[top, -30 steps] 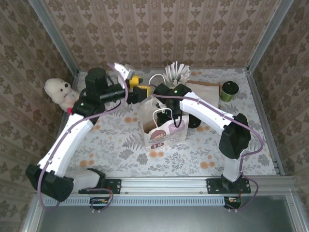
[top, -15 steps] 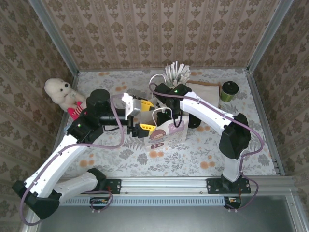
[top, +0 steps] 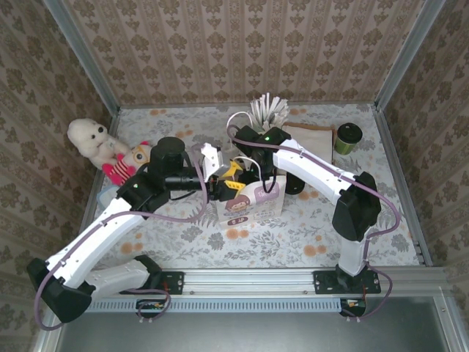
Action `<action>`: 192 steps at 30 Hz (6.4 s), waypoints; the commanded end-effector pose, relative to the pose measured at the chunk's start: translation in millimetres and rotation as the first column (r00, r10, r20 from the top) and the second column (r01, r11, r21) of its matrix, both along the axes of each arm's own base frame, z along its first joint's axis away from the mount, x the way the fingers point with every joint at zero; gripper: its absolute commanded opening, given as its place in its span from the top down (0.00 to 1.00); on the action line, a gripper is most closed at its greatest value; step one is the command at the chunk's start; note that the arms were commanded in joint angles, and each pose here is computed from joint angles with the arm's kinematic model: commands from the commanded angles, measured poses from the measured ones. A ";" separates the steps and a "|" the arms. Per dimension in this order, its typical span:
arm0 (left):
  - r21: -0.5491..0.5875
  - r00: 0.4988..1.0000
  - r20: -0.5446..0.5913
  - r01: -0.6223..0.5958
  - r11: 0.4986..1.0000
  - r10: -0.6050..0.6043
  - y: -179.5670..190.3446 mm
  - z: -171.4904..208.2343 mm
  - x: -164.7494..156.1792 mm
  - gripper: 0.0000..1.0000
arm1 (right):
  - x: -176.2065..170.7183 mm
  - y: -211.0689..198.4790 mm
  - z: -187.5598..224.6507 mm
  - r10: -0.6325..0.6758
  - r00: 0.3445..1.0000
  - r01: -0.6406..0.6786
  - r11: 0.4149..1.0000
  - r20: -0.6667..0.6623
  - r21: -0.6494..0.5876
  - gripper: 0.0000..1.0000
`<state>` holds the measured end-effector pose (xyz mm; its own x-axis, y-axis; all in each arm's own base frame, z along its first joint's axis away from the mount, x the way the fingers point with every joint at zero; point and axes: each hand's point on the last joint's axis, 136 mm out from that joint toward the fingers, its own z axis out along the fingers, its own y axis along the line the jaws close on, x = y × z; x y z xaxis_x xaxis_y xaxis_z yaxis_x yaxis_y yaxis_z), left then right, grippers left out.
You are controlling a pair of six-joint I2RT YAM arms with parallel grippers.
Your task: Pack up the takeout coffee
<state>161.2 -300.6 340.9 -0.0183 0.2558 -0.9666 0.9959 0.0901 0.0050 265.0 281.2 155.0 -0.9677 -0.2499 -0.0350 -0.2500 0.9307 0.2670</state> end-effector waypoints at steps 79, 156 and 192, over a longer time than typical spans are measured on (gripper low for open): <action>-0.107 0.918 0.072 -0.382 0.918 0.390 52.2 50.2 79.2 0.10 | 17.7 10.1 -27.0 0.060 0.988 -0.054 0.998 0.144 -0.045 0.69; -0.055 0.817 -0.213 -0.557 0.828 0.536 33.9 31.7 197.4 1.00 | 22.1 -12.6 -96.4 0.033 0.953 -0.007 0.996 0.302 -0.086 0.69; -0.047 0.826 -0.210 -0.543 0.838 0.523 31.8 26.2 197.1 1.00 | 12.6 -2.3 -107.3 0.093 0.963 -0.052 0.985 0.253 -0.165 0.69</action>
<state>357.4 -269.7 366.4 -0.3256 0.0483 -0.9443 0.7635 0.6026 -0.2325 286.7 281.4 62.0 -0.8940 -0.3409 -0.2908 -0.3699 0.9278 0.0496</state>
